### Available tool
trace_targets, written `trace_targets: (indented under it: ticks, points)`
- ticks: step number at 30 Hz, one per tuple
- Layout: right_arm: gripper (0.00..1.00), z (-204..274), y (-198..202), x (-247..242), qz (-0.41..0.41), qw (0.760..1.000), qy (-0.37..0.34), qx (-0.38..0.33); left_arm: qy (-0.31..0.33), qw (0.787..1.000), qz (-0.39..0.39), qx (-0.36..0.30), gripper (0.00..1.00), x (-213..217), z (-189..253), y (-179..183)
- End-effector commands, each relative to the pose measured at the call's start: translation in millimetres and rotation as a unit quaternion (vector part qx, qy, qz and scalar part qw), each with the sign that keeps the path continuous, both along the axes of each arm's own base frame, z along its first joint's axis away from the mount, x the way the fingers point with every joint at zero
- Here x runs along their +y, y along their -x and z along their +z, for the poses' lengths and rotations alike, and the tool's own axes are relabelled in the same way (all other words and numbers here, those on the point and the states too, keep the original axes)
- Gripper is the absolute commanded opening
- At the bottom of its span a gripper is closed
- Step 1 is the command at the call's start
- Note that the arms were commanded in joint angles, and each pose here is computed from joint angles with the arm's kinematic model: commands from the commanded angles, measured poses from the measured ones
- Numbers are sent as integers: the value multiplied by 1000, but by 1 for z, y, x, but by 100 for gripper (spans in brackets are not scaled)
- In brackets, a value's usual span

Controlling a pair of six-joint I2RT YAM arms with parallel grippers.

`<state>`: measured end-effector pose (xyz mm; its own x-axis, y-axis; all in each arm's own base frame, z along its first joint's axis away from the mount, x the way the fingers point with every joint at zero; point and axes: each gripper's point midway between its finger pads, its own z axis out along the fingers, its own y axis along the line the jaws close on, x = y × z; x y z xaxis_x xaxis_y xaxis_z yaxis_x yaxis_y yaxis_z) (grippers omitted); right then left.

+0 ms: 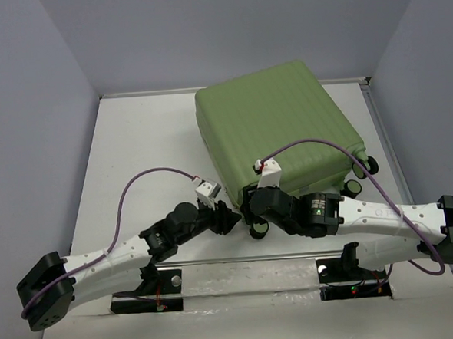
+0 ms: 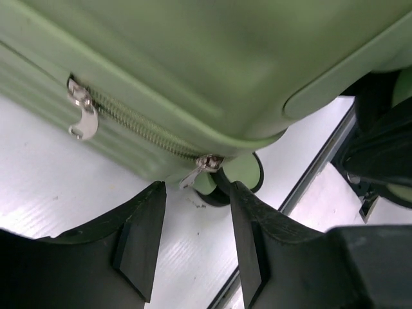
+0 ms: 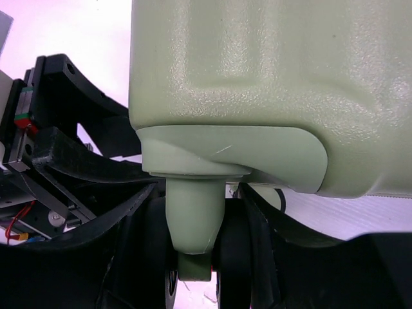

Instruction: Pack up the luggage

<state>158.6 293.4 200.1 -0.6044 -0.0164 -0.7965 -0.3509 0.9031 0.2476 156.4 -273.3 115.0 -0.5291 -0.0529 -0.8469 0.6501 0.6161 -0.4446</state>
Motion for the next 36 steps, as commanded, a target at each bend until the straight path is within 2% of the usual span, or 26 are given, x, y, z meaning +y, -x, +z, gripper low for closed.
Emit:
trace_targets:
  ticks: [1,4,7,8,10,11,16,22,25,26,31,33,36]
  points:
    - [7,17,-2,6,12,999,-19,-23,43,996,13,-73,53,-15,51,-20]
    - [7,15,-1,8,15,999,-19,-21,37,996,19,-79,52,-16,52,-25]
    - [7,14,-1,9,16,999,-21,-21,30,996,23,-81,43,-17,51,-28]
    - [7,13,-1,9,16,999,-21,-21,28,996,22,-81,32,-17,50,-28]
    - [7,13,-1,9,16,999,-23,-21,25,996,26,-81,17,-17,49,-29]
    - [7,13,-1,10,17,999,-23,-21,23,996,34,-82,6,-14,47,-31]
    - [7,12,0,8,17,999,-25,-19,1,994,73,-81,6,3,44,-38]
    - [7,9,8,6,34,999,-32,-7,-63,977,196,-56,6,50,23,-65]
    - [7,7,12,9,49,998,-27,-6,-79,959,266,-48,6,72,24,-83]
    - [7,6,12,11,54,998,-24,-7,-81,948,306,-43,6,84,28,-94]
    - [7,5,14,26,69,997,-21,-8,-75,920,382,-49,6,106,48,-123]
    - [7,1,13,31,71,997,-16,-6,-80,898,429,-55,6,122,55,-135]
    - [7,-1,14,37,78,997,-20,-5,-79,883,460,-50,6,138,59,-146]
